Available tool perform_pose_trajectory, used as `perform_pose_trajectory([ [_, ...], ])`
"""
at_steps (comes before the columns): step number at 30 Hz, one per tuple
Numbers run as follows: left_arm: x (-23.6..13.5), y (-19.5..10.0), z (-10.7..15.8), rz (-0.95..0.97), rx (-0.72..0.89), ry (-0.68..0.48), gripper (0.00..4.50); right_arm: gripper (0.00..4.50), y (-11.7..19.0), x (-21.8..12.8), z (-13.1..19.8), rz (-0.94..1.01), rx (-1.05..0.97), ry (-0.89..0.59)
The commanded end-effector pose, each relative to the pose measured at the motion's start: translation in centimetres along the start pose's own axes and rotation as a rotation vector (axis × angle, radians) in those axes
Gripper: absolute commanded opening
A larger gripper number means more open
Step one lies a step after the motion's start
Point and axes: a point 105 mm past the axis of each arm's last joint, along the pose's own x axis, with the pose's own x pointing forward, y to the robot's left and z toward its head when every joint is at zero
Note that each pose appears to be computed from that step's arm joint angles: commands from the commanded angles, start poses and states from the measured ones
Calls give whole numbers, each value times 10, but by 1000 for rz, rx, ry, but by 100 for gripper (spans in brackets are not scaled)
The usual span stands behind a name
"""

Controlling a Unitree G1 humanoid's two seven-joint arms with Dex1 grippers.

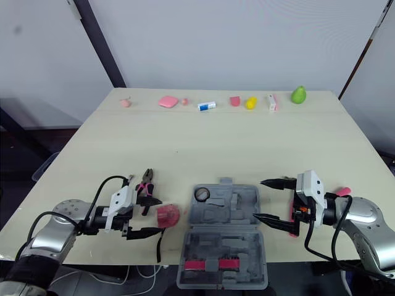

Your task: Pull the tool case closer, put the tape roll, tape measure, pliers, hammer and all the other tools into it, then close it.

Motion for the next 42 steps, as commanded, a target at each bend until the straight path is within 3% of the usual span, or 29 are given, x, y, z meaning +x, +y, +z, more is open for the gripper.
perform_pose_trajectory([
  [1, 4, 6, 4, -18, 57, -1, 447, 450, 0, 2, 12, 6, -46, -25],
  [33, 25, 4, -14, -36, 41, 2, 447, 450, -3, -1, 10, -22, -51, -9],
  [37, 28, 5, -12, -28, 37, -16, 301, 450, -3, -2, 10, -26, -53, -6],
  [42, 28, 3, -12, -37, 38, -23, 299, 450, -4, -3, 9, -29, -53, -6],
])
